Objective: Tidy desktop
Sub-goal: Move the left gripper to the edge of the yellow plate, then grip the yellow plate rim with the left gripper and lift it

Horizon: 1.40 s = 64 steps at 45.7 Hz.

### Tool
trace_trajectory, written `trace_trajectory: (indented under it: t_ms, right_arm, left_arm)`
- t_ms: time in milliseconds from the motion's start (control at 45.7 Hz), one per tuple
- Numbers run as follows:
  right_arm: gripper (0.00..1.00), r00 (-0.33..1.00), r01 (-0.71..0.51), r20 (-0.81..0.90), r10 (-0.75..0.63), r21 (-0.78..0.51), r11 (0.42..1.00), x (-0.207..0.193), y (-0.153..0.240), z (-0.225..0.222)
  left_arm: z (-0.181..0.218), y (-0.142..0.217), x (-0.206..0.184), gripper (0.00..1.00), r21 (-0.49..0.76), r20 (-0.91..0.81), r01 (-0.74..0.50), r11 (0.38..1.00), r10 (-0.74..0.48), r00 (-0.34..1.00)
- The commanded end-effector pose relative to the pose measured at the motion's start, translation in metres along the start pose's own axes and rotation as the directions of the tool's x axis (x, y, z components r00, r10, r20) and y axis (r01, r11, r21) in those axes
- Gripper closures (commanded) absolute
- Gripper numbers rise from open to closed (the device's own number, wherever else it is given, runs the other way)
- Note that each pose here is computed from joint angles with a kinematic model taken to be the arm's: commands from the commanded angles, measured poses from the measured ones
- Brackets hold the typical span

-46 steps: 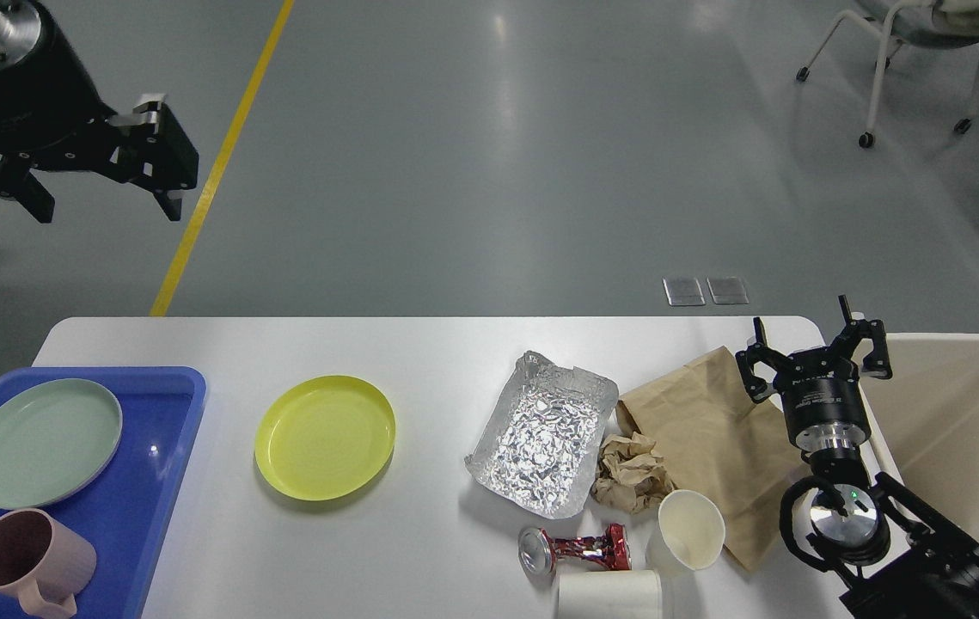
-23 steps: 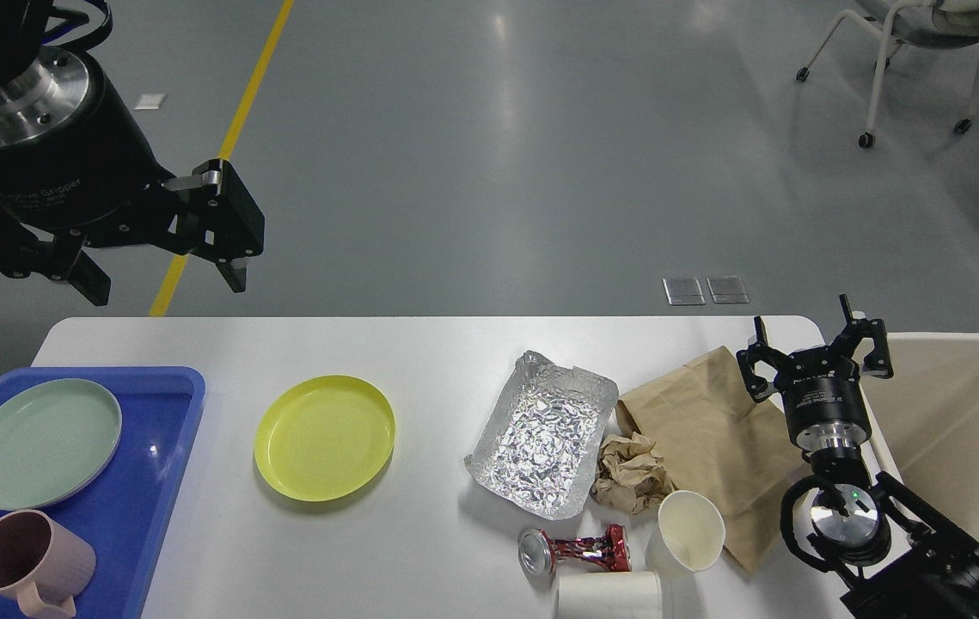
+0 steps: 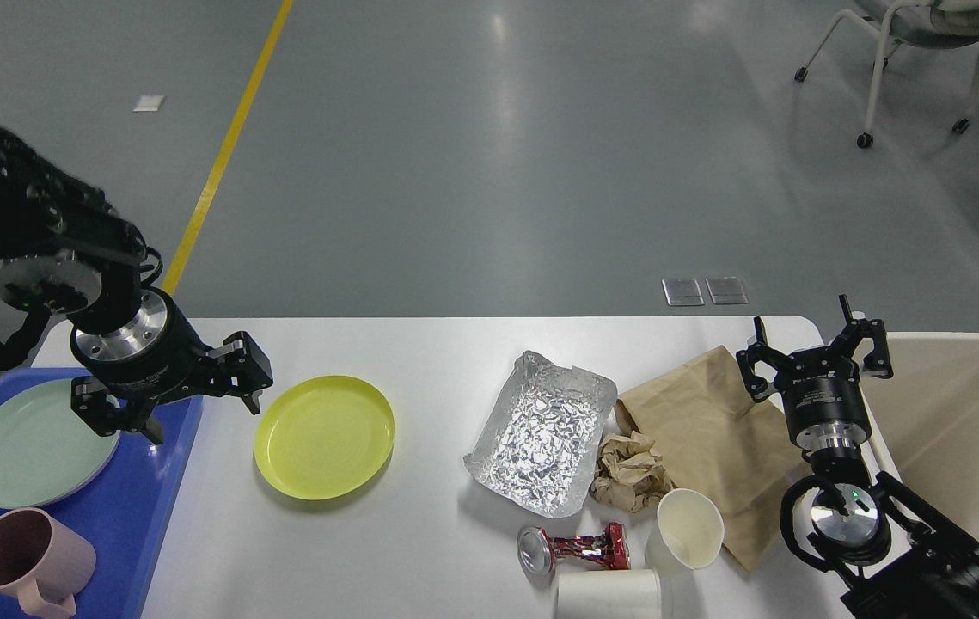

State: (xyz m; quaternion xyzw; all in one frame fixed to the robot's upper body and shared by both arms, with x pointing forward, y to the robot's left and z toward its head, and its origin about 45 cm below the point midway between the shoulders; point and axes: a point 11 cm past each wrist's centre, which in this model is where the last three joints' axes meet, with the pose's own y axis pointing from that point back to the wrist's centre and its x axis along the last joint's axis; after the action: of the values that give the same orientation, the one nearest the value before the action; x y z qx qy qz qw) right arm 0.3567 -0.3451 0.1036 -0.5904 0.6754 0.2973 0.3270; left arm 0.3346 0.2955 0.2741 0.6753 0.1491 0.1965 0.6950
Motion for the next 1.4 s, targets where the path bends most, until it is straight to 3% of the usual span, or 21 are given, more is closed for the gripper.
trace_trajectory:
  t_ms: [0,263,525,678,1094,1379]
  right_arm:
    - [0.00,1.000,0.000,0.000,0.000,0.000,1.000,0.000,0.000,0.000]
    - [0.00,1.000,0.000,0.000,0.000,0.000,1.000,0.000,0.000,0.000]
    - [0.00,1.000,0.000,0.000,0.000,0.000,1.000,0.000,0.000,0.000]
    - [0.00,1.000,0.000,0.000,0.000,0.000,1.000,0.000,0.000,0.000]
    - [0.00,1.000,0.000,0.000,0.000,0.000,1.000,0.000,0.000,0.000]
    - [0.00,1.000,0.000,0.000,0.000,0.000,1.000,0.000,0.000,0.000]
  left_arm:
    - [-0.005,-0.030,-0.002,0.04,-0.037,-0.044,0.030,0.999,-0.032,0.999]
    - [-0.015,-0.077,-0.006,0.06,0.000,-0.097,-0.056,0.998,0.056,0.994]
    - [-0.027,-0.117,-0.010,0.07,0.013,-0.319,-0.129,0.992,0.127,0.939]
    - [-0.019,-0.151,-0.019,0.06,-0.010,-0.349,-0.169,0.986,0.154,0.924]
    - [-0.023,-0.194,-0.018,0.06,-0.029,-0.395,-0.179,0.983,0.153,0.906]
    - [-0.025,-0.197,-0.001,0.06,-0.034,-0.403,-0.231,0.972,0.198,0.893]
